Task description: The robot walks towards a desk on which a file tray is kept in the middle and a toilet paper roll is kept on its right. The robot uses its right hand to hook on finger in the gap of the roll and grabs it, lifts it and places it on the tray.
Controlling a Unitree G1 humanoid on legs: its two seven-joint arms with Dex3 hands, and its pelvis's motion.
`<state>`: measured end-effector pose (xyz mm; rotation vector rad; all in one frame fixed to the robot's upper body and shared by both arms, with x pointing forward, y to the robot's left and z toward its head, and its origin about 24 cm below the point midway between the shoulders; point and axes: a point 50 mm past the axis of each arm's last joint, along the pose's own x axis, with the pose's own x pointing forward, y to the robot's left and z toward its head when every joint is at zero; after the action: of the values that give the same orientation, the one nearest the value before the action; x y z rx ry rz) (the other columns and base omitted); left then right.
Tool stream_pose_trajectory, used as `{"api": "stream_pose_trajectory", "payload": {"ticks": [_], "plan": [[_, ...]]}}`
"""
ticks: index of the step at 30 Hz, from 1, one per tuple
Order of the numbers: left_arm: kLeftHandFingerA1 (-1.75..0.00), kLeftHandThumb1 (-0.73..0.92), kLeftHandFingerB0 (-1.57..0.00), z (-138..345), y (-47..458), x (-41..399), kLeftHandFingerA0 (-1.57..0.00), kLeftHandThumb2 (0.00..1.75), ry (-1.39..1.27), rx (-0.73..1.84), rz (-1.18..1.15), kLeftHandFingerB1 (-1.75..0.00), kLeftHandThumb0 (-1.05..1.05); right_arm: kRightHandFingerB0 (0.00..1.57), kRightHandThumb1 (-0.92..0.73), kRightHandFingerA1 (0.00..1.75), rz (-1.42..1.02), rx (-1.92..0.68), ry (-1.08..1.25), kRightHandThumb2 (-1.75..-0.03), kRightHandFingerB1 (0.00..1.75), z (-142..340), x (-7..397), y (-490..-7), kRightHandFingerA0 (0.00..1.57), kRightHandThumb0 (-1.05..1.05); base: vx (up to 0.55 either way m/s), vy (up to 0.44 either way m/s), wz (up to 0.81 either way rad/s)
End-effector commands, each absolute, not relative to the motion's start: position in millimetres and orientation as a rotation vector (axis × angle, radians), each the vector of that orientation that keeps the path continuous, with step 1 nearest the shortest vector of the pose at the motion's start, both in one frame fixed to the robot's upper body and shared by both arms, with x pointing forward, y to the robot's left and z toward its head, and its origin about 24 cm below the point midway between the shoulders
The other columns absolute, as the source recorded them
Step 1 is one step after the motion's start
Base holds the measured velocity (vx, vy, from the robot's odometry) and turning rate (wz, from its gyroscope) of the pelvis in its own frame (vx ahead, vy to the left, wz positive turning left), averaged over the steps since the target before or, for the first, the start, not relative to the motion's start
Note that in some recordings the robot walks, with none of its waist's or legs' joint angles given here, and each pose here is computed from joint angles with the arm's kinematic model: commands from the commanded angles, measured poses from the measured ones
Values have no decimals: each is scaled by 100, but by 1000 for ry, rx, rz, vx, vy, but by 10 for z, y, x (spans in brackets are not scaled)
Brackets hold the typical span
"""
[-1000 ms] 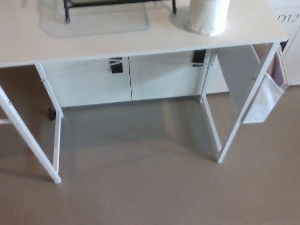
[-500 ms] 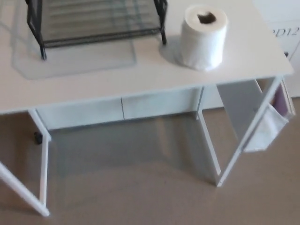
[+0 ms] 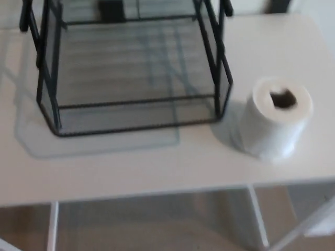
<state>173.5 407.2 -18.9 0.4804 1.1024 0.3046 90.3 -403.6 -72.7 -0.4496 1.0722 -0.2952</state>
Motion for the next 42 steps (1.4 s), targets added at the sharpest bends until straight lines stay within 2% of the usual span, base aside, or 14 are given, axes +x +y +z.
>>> {"api": "stream_pose_trajectory", "payload": {"ticks": [1, 7, 9, 13, 14, 16, 18, 25, 31, 32, 34, 35, 37, 42], "plan": [[-76, 81, -17, -51, 4076, 1919, -30, 64, 996, 444, 329, -54, -74, 0, 11, 92, -323, -465, 1052, -98, 90, -643, 924, -4123, 7, -90, 266, -105, 115], [-72, 64, -18, -34, 4071, 1964, -34, 97, 996, 502, 312, -58, -78, 0, 11, 92, -327, -461, 1045, -98, 90, -635, 949, -4125, 7, -90, 183, -65, 58], [-77, 81, -20, -32, 4076, 1963, -35, 63, 989, 493, 319, -55, -76, 0, 11, 92, -327, -461, 1045, -98, 90, -635, 949, -4125, 7, -90, 138, 20, -7], [-72, 62, -20, -33, 4083, 1956, -35, 96, 993, 484, 329, -58, -78, 0, 11, 92, -327, -460, 1045, -98, 90, -635, 948, -4126, 7, -90, 159, 113, 2], [-77, 78, -21, -35, 4088, 1953, -35, 63, 992, 468, 340, -55, -77, 0, 11, 92, -327, -460, 1045, -98, 90, -635, 948, -4125, 7, -90, 54, 54, 30], [-72, 61, -22, -33, 4086, 1965, -36, 94, 984, 459, 346, -58, -78, 0, 11, 92, -330, -461, 1041, -98, 90, -625, 961, -4133, 7, -90, 118, 191, 20], [-75, 77, -20, -25, 4095, 1953, -32, 62, 974, 438, 345, -53, -73, 0, 11, 92, -328, -462, 1038, -98, 90, -620, 977, -4132, 7, -90, 76, 151, 20], [-71, 61, -21, 5, 4089, 2004, -35, 94, 977, 446, 351, -57, -77, 0, 11, 92, -330, -462, 1024, -98, 90, -601, 1033, -4135, 7, -90, 13, 20, 0], [-73, 77, -24, 15, 4088, 2021, -37, 63, 973, 440, 375, -52, -77, 0, 11, 92, -328, -467, 1007, -98, 90, -567, 1115, -4143, 7, -90, 0, 0, 0], [-84, 64, 0, 14, 4090, 2020, -57, 110, 974, 456, 364, -50, -67, 0, -43, 91, -349, -495, 1032, -118, 89, -543, 1139, -4175, 0, -105, 0, 0, 0], [-59, 53, -4, 13, 4089, 2020, -11, 111, 969, 432, 372, -55, -39, 0, -43, 91, -415, -480, 1006, -112, 89, -576, 1121, -4151, 0, -105, 9, 1, -5], [-70, 70, -6, 13, 4089, 2022, -25, 99, 967, 405, 380, -53, -79, 0, -45, 85, -410, -473, 1008, -120, 80, -566, 1120, -4161, 0, -105, 44, -52, 7], [-57, 54, -3, 17, 4088, 2023, -8, 112, 965, 408, 374, -54, -39, 0, -62, 104, -421, -457, 1004, -80, 110, -572, 1128, -4153, 0, -105, 0, 0, 0], [-86, 88, -9, 13, 4089, 2023, -38, 66, 973, 434, 375, -47, -78, 0, -62, 106, -421, -420, 983, -84, 102, -577, 1123, -4143, 0, -105, -1, -44, 2]]}}
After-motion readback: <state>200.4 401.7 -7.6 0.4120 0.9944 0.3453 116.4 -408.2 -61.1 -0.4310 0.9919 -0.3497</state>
